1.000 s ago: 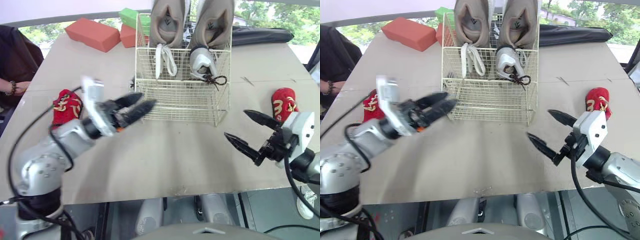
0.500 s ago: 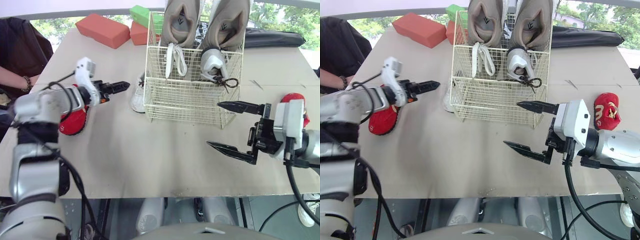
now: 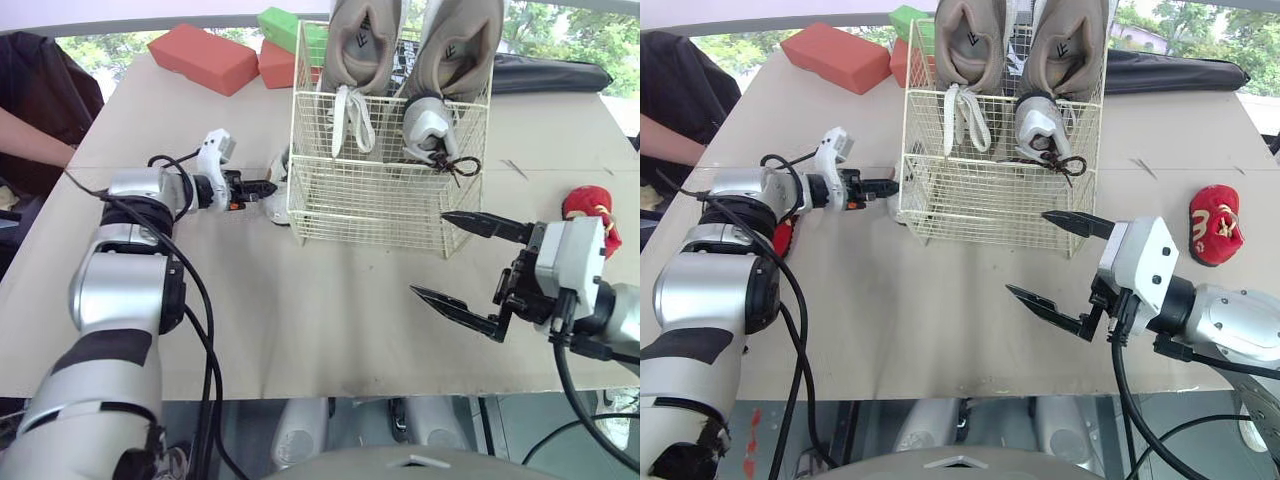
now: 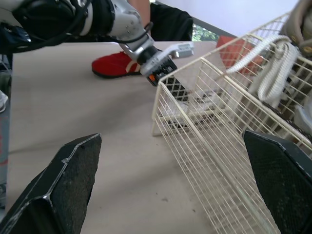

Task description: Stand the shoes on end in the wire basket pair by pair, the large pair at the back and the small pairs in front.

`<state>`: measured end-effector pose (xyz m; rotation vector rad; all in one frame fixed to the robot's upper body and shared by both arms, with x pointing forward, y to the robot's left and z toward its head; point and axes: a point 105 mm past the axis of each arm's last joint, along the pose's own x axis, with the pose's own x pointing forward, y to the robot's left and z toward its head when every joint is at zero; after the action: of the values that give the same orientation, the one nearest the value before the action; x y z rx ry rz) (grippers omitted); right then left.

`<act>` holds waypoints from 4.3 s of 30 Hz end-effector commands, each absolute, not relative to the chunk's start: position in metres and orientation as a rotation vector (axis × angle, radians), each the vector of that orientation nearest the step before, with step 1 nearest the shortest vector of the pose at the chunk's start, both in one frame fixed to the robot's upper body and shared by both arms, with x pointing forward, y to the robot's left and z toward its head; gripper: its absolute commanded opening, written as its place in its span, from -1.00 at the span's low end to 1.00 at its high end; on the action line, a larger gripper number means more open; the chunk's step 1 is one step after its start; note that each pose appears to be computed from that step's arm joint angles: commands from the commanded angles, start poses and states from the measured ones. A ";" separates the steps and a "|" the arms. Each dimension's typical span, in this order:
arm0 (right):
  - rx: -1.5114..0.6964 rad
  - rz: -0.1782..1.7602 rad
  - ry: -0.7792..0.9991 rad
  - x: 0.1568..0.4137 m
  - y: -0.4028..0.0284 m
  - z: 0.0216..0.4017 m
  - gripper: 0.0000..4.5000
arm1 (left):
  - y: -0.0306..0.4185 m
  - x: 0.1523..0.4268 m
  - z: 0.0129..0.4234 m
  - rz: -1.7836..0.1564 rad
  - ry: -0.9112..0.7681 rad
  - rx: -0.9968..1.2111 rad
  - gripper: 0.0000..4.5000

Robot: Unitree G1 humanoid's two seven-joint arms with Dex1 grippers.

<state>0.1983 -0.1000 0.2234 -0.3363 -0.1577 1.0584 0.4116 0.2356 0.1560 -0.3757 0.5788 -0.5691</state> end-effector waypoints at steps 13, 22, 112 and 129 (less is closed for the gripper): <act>-0.230 0.997 -0.320 0.219 -0.114 0.243 1.00 | 0.189 0.302 0.361 -0.519 -0.795 0.048 -0.97; -0.254 0.969 -0.322 0.215 -0.113 0.244 1.00 | 0.122 0.328 0.320 -0.532 -0.907 0.318 -0.97; -0.370 -0.208 0.188 0.277 -0.292 0.168 1.00 | 0.063 0.220 0.226 -1.566 -0.106 -0.043 0.98; -0.062 -0.443 0.363 0.304 -0.323 0.130 0.77 | 0.061 0.218 0.232 -1.529 -0.144 -0.007 1.00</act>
<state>0.3027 -0.3146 0.1164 -0.0529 0.4186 -0.3957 0.2240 0.0618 0.2222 -0.0275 -0.0879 -1.5237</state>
